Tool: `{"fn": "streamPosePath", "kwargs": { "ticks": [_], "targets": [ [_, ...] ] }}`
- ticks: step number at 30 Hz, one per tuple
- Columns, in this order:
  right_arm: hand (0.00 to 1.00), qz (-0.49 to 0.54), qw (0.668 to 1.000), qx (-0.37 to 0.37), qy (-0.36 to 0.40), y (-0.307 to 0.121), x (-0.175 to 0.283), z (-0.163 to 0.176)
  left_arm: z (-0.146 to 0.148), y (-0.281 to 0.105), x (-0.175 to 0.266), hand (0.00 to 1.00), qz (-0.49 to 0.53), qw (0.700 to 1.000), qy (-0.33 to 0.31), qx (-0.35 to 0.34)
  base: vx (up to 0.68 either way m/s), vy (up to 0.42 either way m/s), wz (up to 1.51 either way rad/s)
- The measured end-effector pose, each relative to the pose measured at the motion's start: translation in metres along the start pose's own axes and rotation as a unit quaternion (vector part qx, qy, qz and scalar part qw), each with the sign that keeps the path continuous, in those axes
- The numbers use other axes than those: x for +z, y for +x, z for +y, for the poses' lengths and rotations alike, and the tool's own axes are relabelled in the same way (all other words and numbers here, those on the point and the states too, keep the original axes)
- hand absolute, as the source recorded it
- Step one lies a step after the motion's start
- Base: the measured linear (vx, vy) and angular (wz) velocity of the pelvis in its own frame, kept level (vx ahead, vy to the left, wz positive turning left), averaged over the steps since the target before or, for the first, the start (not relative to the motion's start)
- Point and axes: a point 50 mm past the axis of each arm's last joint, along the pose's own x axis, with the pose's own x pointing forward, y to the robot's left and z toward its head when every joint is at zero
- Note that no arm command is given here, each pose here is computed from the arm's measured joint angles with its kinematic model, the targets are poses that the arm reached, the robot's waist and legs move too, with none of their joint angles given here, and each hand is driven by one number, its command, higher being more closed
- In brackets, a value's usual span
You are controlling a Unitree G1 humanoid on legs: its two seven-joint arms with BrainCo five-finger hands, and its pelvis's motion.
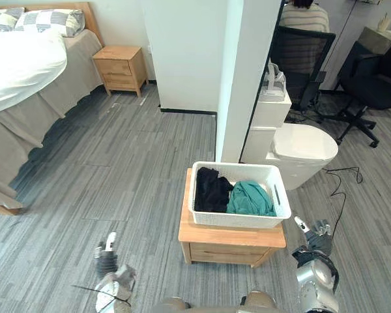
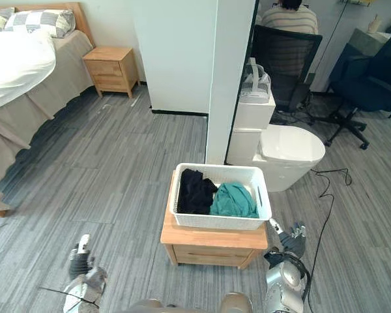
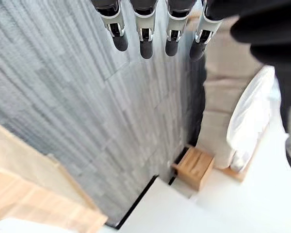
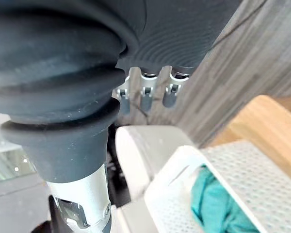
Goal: Pick up the laundry basket with both hands and put the clothes into the washing machine.
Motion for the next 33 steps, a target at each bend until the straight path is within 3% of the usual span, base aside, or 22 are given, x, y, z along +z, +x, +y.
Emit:
{"fn": "streamPosePath", "kwargs": {
  "ticks": [3, 7, 11, 14, 16, 20, 25, 28, 33],
  "targets": [
    [0.0, -0.03, 0.999, -0.023, -0.001, -0.008, 0.012, -0.017, 0.01, -0.012, 0.008, 0.0, -0.027, 0.999, -0.024, 0.036, 0.23, -0.233, 0.06],
    [0.0, -0.078, 0.997, 0.012, -0.016, -0.008, 0.033, -0.007, -0.011, -0.019, 0.051, 0.0, -0.13, 0.991, -0.015, -0.01, 0.22, -0.135, 0.05],
    [0.0, -0.118, 0.991, 0.047, -0.034, -0.001, 0.054, 0.007, -0.044, -0.022, 0.067, 0.0, -0.169, 0.983, 0.014, -0.074, 0.1, -0.041, 0.27],
    [0.0, -0.175, 0.98, 0.091, -0.018, 0.016, 0.09, 0.043, -0.086, -0.023, 0.08, 0.0, -0.191, 0.967, 0.042, -0.166, -0.04, 0.013, 0.14],
    [0.0, -0.236, 0.963, 0.129, 0.0, 0.024, 0.129, 0.074, -0.126, -0.024, 0.106, 0.0, -0.237, 0.94, 0.059, -0.237, -0.11, 0.002, 0.21],
    [0.0, -0.297, 0.939, 0.171, 0.018, 0.031, 0.182, 0.121, -0.19, -0.031, 0.163, 0.0, -0.323, 0.892, 0.059, -0.311, -0.16, -0.008, 0.1],
    [0.0, -0.316, 0.939, 0.136, 0.024, 0.031, 0.202, 0.128, -0.261, -0.038, 0.201, 0.0, -0.355, 0.856, 0.11, -0.36, -0.08, 0.012, 0.09],
    [0.0, -0.34, 0.934, 0.105, 0.039, 0.031, 0.222, 0.123, -0.286, -0.047, 0.22, 0.0, -0.368, 0.843, 0.123, -0.374, -0.07, 0.025, -0.11],
    [0.0, -0.356, 0.929, 0.094, 0.043, 0.025, 0.229, 0.117, -0.311, -0.045, 0.226, 0.0, -0.353, 0.849, 0.161, -0.359, -0.04, 0.027, -0.16]
  ]
}}
